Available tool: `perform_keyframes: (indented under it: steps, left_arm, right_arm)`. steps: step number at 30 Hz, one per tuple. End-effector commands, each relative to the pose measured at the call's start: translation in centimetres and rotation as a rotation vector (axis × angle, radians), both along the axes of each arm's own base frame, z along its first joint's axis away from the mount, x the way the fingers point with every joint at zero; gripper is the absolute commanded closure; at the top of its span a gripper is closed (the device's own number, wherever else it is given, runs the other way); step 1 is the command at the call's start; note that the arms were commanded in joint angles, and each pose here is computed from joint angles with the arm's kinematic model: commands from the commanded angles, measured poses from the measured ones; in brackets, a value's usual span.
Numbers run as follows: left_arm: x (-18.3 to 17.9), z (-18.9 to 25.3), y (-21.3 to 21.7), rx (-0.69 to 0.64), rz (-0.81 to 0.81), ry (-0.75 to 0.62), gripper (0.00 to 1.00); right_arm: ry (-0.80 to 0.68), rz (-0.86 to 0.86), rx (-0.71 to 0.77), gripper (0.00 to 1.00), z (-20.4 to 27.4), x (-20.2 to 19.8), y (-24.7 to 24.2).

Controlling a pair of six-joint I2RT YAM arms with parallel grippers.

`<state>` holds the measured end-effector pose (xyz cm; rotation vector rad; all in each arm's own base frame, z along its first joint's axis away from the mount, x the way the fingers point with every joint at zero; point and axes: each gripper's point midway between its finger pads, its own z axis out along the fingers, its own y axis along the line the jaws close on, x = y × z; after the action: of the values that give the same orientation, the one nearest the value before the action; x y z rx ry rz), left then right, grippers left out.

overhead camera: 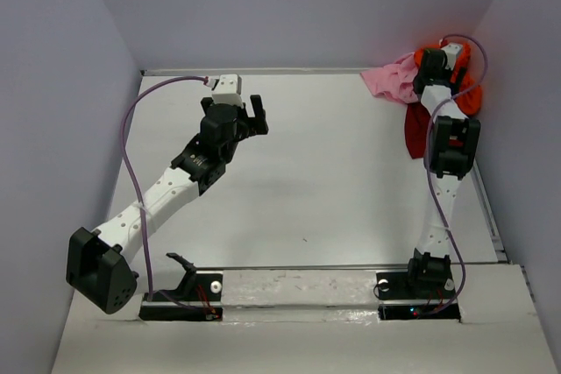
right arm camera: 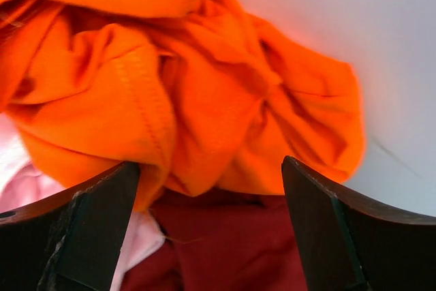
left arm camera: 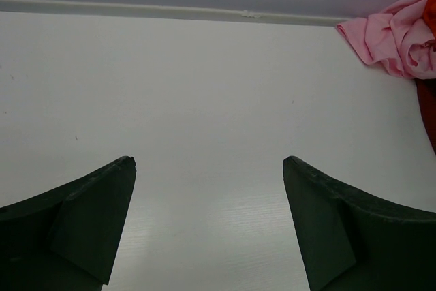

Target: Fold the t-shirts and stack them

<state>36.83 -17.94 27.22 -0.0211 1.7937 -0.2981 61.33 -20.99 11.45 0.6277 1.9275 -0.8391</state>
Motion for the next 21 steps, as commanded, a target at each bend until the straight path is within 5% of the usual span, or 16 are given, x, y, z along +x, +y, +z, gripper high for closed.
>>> perform_keyframes:
  steps: [1, 5, 8, 10, 12, 21]
  left_arm:
    - [0.0, 3.7, -0.5, -0.044, -0.022, -0.078, 0.01]
    - [-0.1, 3.6, -0.8, -0.047, -0.034, -0.074, 0.01]
    - [0.0, 3.4, -0.8, -0.044, -0.034, -0.069, 0.01]
    - [0.0, 3.4, -0.8, -0.043, -0.035, -0.067, 0.01]
    - [0.0, 3.3, -0.9, -0.041, -0.037, -0.066, 0.01]
    - [0.2, 3.1, -0.8, -0.033, -0.027, -0.063, 0.01]
  right_arm:
    - [-0.085, 0.047, 0.044, 0.10, 0.7, 2.2, 0.5]
    - [-0.086, 0.083, 0.108, 0.14, 0.2, 2.4, 0.5]
    - [-0.094, 0.113, 0.164, 0.30, -0.1, 2.6, 0.9]
    - [-0.095, 0.125, 0.188, 0.56, -0.2, 2.6, 0.8]
    - [-0.093, 0.112, 0.203, 1.00, -0.3, 2.3, 0.9]
    - [-0.197, 0.257, 0.386, 1.00, 3.8, 2.8, 4.5]
